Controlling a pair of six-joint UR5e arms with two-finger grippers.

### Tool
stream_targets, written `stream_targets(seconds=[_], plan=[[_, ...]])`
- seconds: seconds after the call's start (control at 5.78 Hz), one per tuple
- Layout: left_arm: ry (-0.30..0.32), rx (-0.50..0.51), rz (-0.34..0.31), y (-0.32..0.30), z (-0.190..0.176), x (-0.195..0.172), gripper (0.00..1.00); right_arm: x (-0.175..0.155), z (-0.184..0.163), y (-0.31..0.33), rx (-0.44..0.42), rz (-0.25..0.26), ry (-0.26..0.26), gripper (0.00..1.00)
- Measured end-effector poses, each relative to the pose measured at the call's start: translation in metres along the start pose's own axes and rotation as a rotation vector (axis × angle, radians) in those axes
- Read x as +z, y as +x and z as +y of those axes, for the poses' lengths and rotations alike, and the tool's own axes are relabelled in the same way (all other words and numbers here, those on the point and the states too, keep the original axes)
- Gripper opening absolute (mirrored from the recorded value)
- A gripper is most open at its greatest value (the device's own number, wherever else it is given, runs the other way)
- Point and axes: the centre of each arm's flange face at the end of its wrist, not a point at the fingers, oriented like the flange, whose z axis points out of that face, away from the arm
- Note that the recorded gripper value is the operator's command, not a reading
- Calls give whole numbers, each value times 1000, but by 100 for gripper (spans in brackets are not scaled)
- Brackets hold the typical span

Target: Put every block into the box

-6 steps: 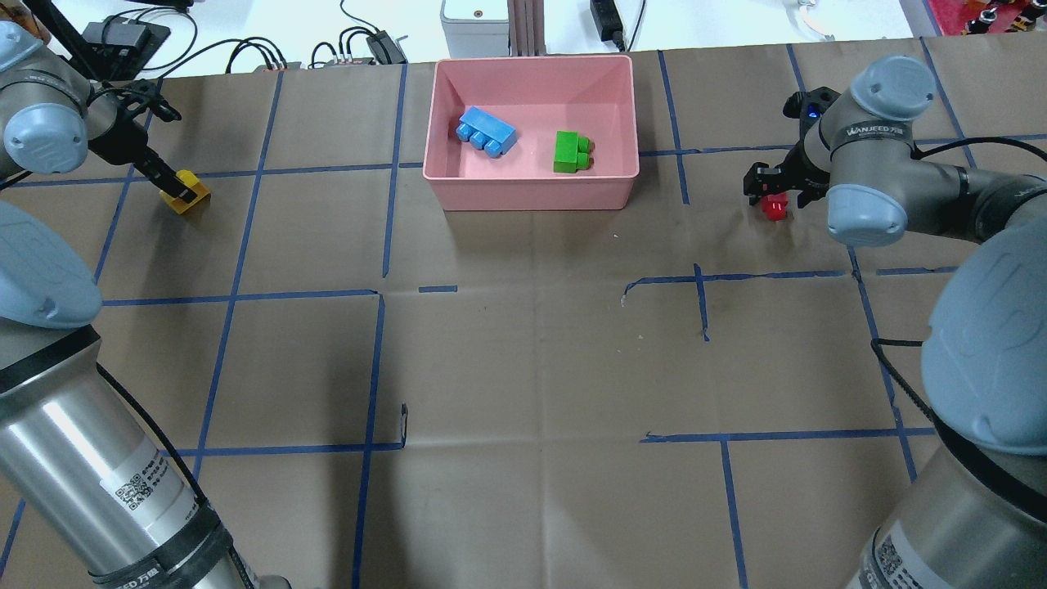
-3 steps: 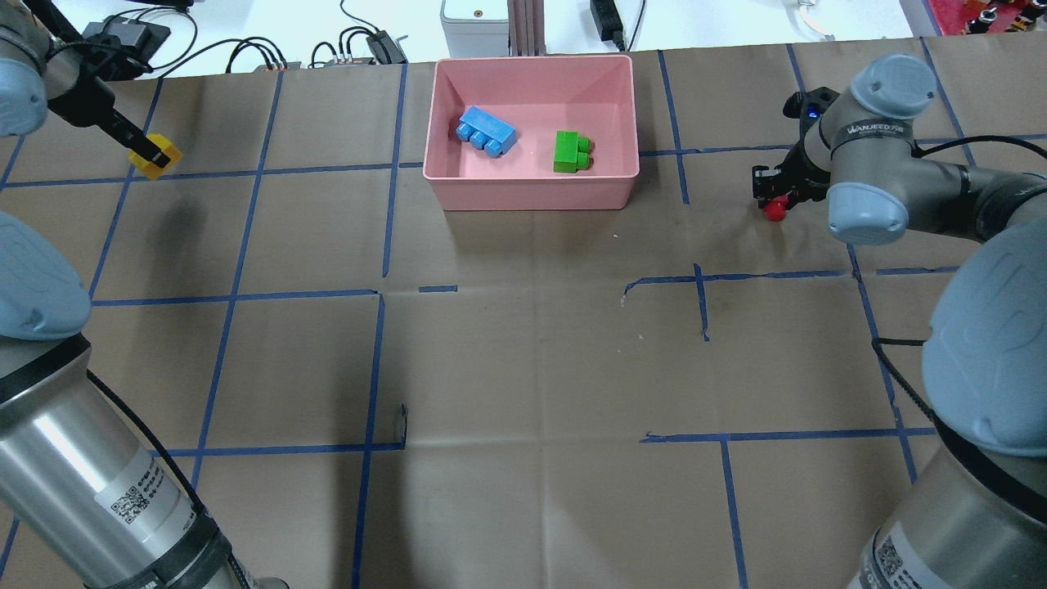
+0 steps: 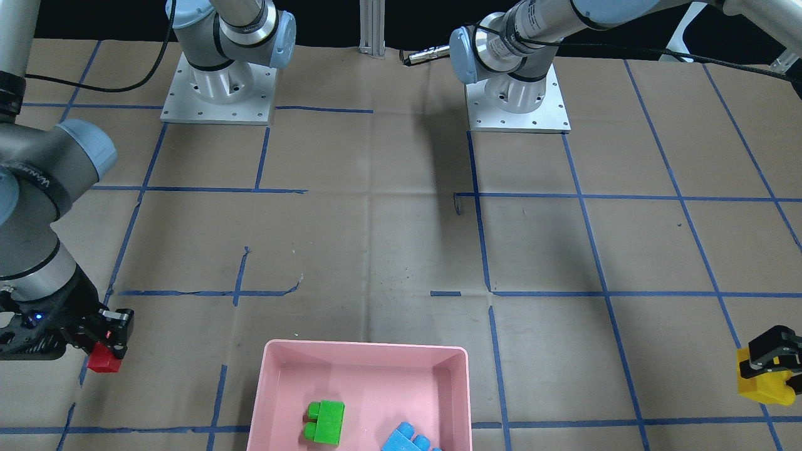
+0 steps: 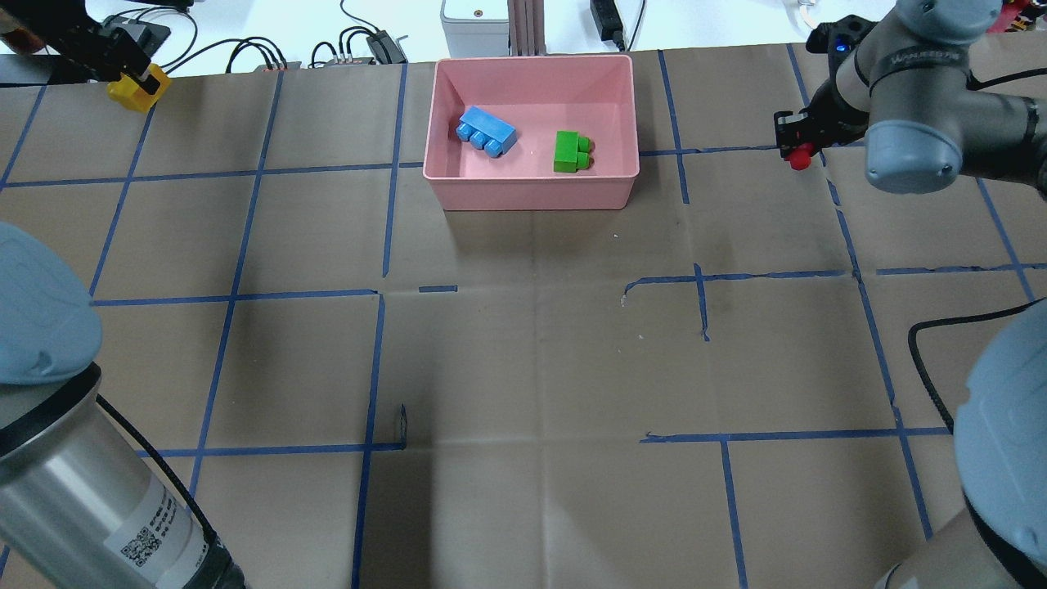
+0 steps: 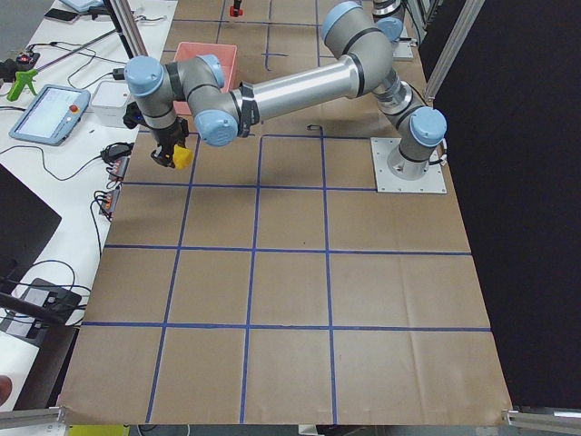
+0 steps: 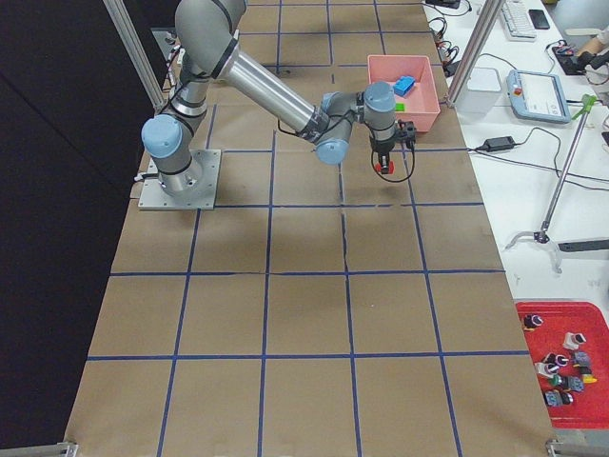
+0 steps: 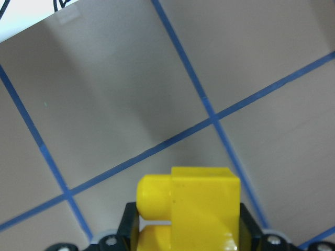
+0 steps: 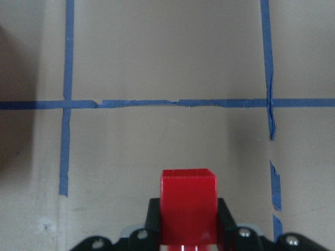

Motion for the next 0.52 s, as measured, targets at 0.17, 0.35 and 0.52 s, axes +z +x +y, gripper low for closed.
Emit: stream_targets(seconds=[0.17, 0.35, 0.52], plan=[[-3, -123, 7, 30, -13, -2, 30, -40, -8, -13, -54, -1, 39, 2], [-8, -232, 13, 61, -26, 2, 30, -62, -11, -25, -108, -1, 66, 2], [-14, -331, 17, 100, -42, 10, 30, -71, -15, -38, -184, -12, 90, 2]])
